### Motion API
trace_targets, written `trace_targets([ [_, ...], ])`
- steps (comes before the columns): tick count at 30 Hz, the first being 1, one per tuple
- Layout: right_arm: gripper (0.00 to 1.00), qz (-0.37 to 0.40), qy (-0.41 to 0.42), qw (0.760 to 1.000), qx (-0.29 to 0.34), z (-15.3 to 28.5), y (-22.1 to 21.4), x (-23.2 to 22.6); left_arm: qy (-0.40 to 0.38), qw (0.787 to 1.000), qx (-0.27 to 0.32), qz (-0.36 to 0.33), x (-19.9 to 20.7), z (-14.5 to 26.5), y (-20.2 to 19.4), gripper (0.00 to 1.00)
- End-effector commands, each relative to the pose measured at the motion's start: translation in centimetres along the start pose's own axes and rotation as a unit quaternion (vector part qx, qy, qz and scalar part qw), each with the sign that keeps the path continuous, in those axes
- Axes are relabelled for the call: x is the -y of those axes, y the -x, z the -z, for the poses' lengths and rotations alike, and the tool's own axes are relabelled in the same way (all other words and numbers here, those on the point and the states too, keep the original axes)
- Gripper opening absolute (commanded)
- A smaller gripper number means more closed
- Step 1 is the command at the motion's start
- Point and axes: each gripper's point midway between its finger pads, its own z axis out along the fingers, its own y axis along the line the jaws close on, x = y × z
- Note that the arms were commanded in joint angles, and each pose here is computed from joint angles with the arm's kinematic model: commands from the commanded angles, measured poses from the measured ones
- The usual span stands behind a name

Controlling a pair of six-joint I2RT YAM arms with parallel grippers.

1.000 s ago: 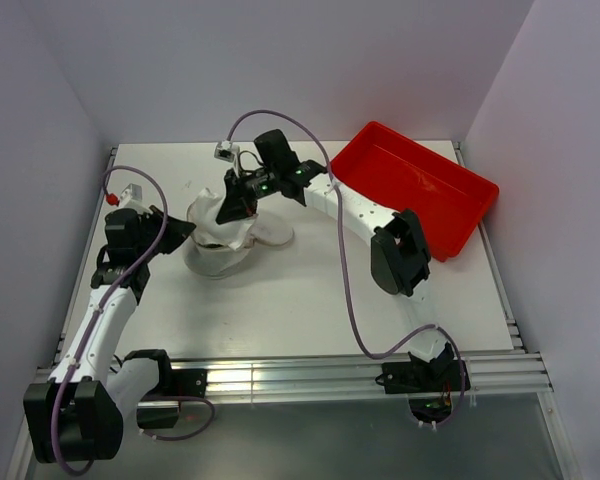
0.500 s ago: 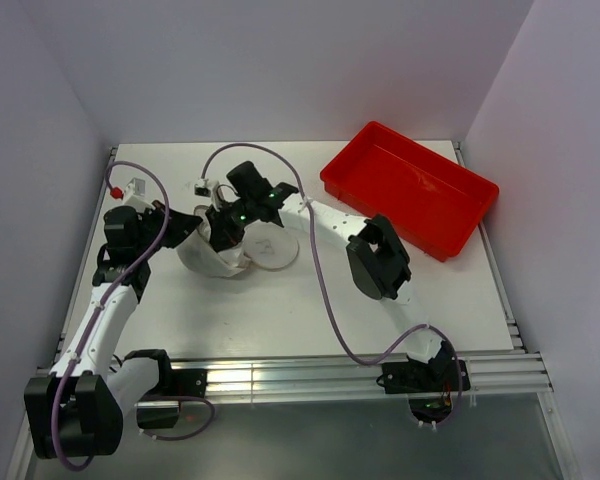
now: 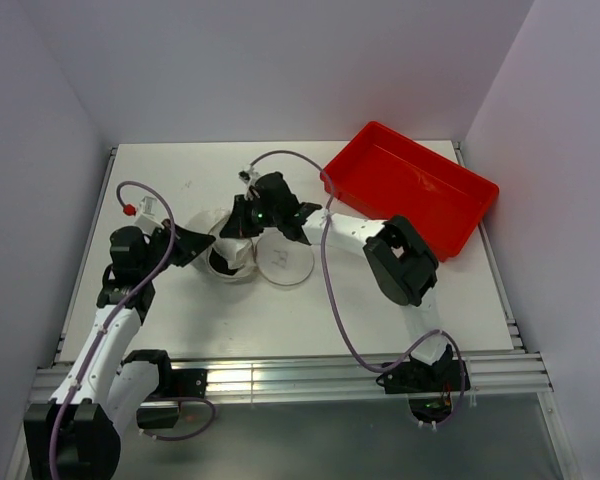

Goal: Place the bra in the laundry bag and zip it closed

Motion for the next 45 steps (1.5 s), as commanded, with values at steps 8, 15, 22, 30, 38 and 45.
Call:
trace_targets([
  [8, 0.00, -0.133, -0.191, 0.929, 0.287, 4.0, 9.5, 3.9, -0.116, 0.985, -0.090, 0.087, 7.2, 2.7, -3.8, 0.00],
  [15, 0.00, -0.118, -0.306, 0.892, 0.313, 4.2, 7.6, 7.7, -0.164, 0.971, -0.106, 0.134, 9.6, 3.6, -4.3, 0.00],
  [22, 0.42, -0.050, -0.325, 0.887, 0.324, 9.4, 6.6, 6.6, -0.109, 0.983, -0.066, 0.133, 5.5, 2.2, -5.0, 0.00],
  [30, 0.79, 0.013, -0.308, 0.916, 0.258, 10.8, 5.2, 4.9, -0.113, 0.982, -0.048, 0.141, 3.8, 1.4, -5.4, 0.00],
  [38, 0.96, 0.031, -0.215, 0.954, 0.208, 14.4, 5.0, 1.3, -0.111, 0.985, -0.029, 0.129, 3.3, 1.2, -4.5, 0.00],
  [45, 0.95, -0.027, -0.169, 0.965, 0.201, 17.3, 2.2, 3.9, -0.114, 0.985, -0.034, 0.126, 2.9, 1.1, -4.6, 0.00],
])
